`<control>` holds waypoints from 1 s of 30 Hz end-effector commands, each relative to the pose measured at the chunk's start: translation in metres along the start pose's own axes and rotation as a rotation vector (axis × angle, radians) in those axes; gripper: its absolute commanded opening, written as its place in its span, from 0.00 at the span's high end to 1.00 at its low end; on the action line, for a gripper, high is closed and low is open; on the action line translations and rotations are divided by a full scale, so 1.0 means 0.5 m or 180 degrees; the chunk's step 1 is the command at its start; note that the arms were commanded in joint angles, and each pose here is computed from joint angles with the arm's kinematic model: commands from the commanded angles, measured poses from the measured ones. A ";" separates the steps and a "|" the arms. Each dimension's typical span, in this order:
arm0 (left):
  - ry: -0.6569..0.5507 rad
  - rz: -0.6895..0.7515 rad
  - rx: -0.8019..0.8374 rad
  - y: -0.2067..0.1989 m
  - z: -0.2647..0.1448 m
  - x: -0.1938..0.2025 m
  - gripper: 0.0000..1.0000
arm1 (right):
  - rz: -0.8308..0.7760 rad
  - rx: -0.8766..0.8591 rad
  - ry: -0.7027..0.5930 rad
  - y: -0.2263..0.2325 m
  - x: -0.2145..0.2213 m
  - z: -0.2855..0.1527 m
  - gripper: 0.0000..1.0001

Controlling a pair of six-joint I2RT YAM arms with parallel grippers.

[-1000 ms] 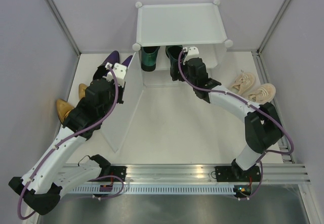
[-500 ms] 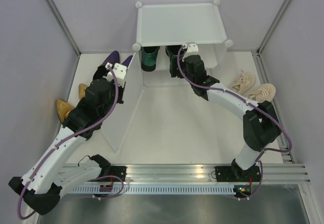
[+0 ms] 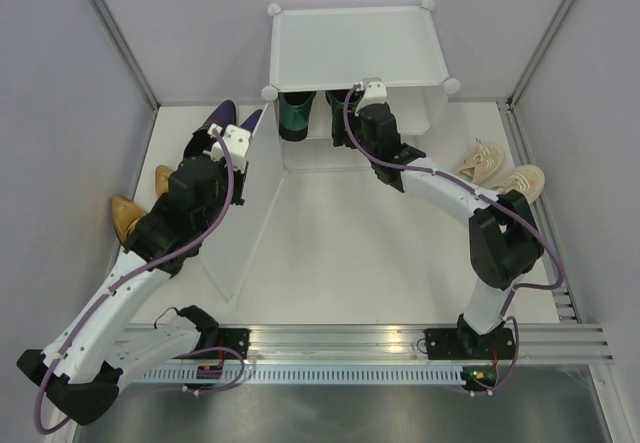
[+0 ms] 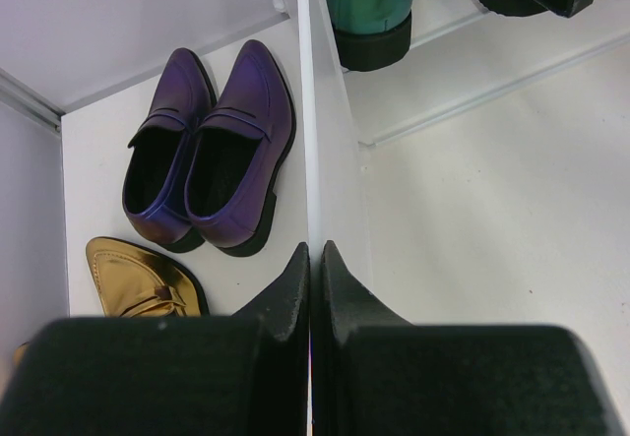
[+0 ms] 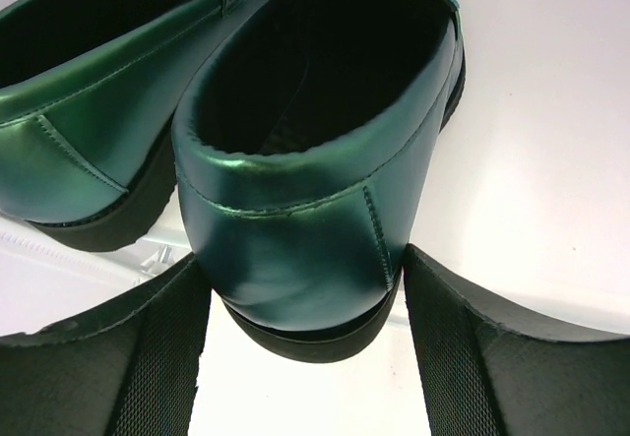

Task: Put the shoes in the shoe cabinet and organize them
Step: Place the shoe in the shoe cabinet.

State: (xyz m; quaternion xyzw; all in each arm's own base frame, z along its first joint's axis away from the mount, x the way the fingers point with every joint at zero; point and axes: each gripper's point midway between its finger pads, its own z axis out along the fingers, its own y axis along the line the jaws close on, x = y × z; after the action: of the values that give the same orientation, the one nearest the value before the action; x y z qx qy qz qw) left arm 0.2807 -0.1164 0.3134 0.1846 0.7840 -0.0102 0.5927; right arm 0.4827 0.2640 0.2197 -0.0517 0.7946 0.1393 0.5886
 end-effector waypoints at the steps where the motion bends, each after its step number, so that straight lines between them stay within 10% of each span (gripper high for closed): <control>1: 0.0142 0.0139 0.0474 -0.062 -0.002 0.035 0.98 | 0.0136 -0.0170 -0.0519 0.032 -0.108 0.011 0.46; 30: 0.0120 0.0140 0.0529 -0.069 -0.007 0.033 0.98 | -0.0013 -0.0355 -0.0438 0.101 -0.056 0.062 0.47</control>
State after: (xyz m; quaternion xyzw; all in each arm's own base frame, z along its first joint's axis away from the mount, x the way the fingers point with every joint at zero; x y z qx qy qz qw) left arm 0.2804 -0.1167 0.3136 0.1849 0.7837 -0.0103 0.5929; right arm 0.5031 0.2913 0.2032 -0.0698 0.7851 0.1367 0.6001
